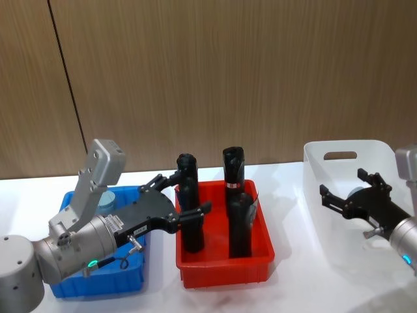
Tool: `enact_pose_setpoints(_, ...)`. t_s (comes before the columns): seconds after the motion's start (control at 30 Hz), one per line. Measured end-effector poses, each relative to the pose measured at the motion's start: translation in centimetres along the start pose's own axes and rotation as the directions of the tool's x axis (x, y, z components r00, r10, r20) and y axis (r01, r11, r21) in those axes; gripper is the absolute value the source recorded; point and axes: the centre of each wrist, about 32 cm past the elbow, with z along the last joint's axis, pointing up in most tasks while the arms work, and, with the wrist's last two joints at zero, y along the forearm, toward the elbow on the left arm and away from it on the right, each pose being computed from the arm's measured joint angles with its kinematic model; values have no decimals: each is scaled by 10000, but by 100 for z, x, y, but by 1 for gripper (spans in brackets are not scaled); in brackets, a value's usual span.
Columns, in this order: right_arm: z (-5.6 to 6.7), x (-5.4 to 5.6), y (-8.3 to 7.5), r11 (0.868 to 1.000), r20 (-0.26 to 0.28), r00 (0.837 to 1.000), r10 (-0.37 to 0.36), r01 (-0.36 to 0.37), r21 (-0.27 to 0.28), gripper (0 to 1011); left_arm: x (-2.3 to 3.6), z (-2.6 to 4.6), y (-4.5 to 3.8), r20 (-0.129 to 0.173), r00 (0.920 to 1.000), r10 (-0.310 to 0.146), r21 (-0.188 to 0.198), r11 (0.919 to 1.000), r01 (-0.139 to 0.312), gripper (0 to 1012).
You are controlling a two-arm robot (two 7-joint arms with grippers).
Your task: Pick the cotton swabs from the blue box and place them into the white box.
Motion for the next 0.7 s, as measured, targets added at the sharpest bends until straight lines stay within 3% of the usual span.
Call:
enact_pose_setpoints(0.43, 80, -383, -232, 9976, -339, 9994, 101, -77, 693, 1002, -215, -30, -50, 399, 9924, 1164, -20, 9932, -1164, 1004)
enact_pose_setpoints(0.7, 144, -593, -389, 9942, -604, 9981, 145, -79, 1076, 1002, -364, -46, -80, 655, 9786, 1951, -122, 9808, -1948, 1004)
